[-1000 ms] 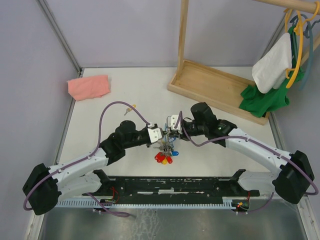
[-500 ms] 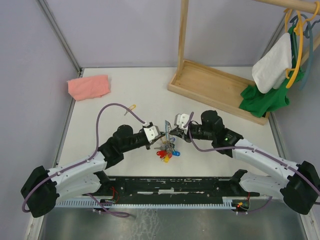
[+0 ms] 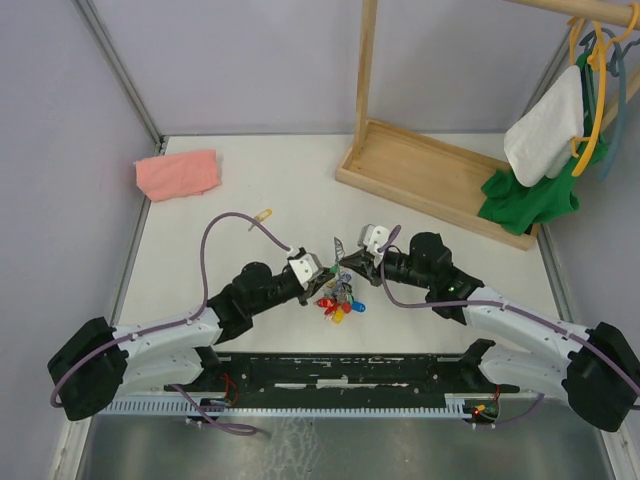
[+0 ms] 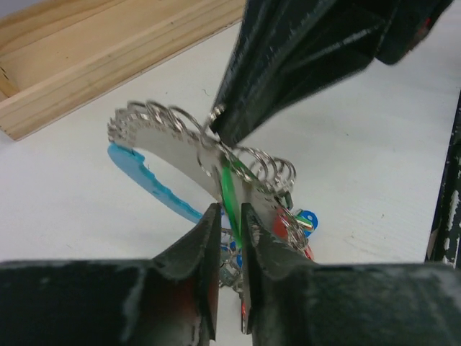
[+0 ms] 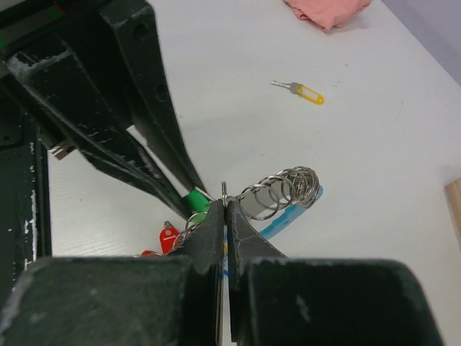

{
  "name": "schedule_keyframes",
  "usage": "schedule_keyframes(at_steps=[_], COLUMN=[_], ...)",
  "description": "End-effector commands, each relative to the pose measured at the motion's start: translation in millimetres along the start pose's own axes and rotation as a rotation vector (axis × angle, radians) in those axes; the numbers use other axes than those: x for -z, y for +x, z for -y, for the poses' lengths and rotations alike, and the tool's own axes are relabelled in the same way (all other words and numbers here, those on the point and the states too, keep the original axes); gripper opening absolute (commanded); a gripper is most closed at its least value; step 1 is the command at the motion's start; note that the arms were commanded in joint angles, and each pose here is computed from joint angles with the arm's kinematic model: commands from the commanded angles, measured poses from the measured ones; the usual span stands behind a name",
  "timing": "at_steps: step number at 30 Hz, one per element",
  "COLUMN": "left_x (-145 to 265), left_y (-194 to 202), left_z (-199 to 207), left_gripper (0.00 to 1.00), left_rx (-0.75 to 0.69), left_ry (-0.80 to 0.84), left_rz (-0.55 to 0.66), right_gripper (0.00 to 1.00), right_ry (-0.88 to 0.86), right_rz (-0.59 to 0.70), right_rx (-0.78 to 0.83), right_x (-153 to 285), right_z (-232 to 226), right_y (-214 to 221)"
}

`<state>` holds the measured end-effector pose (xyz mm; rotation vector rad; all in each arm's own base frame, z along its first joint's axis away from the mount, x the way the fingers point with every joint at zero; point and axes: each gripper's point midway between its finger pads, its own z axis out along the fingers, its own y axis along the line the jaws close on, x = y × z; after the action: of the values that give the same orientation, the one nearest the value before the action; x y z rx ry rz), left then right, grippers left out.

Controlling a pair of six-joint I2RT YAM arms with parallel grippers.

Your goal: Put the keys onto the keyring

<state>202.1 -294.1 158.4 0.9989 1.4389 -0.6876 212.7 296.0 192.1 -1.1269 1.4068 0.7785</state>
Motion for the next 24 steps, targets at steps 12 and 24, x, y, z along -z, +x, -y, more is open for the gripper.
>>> schedule_keyframes(at_steps=[12, 24], left_x=[30, 1], left_y=[-34, -32], left_z=[-6, -2], left_gripper=[0.54, 0.71], left_rx=[0.196, 0.361], left_ry=[-0.100, -0.076], left_rz=[0.201, 0.209], right_gripper=[0.01, 0.01], right_ry=[-0.016, 0.024], right_rz=[0.020, 0.015], right_rx=[0.247, 0.198], right_x=[6, -1], right_z=[15, 21], right_y=[-46, -46])
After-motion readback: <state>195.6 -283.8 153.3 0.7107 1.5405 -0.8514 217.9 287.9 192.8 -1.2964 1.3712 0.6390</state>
